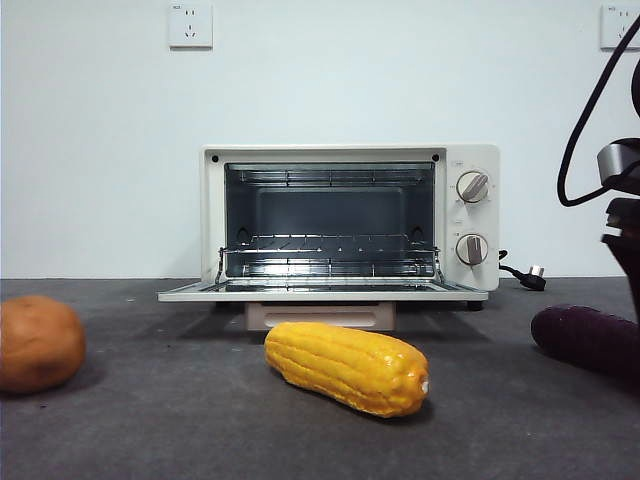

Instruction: Take the eggplant from the table,put the eggplant in the oven

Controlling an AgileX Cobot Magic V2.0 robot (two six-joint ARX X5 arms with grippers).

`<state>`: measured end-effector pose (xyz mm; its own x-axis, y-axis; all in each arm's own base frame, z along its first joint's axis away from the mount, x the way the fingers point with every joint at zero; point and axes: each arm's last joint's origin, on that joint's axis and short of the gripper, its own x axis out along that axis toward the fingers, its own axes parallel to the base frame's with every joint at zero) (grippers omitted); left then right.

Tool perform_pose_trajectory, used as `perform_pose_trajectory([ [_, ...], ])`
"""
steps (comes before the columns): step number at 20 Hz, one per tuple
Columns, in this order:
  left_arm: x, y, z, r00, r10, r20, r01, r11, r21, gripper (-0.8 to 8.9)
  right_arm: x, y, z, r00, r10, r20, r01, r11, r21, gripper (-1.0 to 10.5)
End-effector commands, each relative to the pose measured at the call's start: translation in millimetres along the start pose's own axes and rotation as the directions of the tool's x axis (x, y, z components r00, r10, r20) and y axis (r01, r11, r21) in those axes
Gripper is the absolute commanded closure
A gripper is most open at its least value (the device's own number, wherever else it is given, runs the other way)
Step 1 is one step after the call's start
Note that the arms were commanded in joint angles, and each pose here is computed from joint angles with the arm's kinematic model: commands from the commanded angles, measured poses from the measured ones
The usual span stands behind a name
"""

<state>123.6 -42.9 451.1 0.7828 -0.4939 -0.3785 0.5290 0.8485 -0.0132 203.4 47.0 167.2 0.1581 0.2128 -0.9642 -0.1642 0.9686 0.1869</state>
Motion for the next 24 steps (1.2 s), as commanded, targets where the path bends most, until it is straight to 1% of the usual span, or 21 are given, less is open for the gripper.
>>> perform_pose_trajectory([
  [1,1,1,0,1.0,0.001,0.004,-0.001,1.0,0.016,8.19,3,-1,-1,1.0,-0.013,-0.006,0.013,1.0,0.008,9.2],
  [2,1,1,0,1.0,0.001,0.004,-0.001,1.0,0.018,8.19,3,-1,-1,1.0,-0.014,-0.001,0.014,1.0,0.007,9.6],
  [11,2,1,0,1.0,0.0,0.0,0.0,1.0,0.017,8.19,1,0,1,1.0,-0.011,0.023,0.011,1.0,0.002,9.6],
  [14,2,1,0,1.0,0.0,-0.001,0.0,1.0,0.017,8.19,-10,2,1,0.998,-0.003,0.066,0.004,1.0,-0.005,9.6],
  [16,2,1,0,1.0,0.0,-0.001,0.0,1.0,0.017,8.19,-23,5,2,0.995,0.025,0.096,-0.024,1.0,-0.013,9.6],
  [19,4,1,0,1.0,0.0,-0.004,0.0,1.0,0.016,8.19,-46,9,1,0.992,0.031,0.122,-0.029,0.999,-0.024,9.6],
  [20,4,2,0,1.0,0.0,-0.005,0.0,1.0,0.017,8.19,-54,11,-1,0.991,0.056,0.122,-0.052,0.998,-0.035,9.6],
  [22,4,2,0,1.0,-0.001,-0.006,0.001,1.0,0.016,8.19,-71,17,-4,0.982,0.143,0.122,-0.136,0.988,-0.071,9.6],
  [24,4,2,0,1.0,-0.001,-0.006,0.001,1.0,0.016,8.19,-88,24,-7,0.958,0.26,0.122,-0.246,0.963,-0.113,9.6],
])
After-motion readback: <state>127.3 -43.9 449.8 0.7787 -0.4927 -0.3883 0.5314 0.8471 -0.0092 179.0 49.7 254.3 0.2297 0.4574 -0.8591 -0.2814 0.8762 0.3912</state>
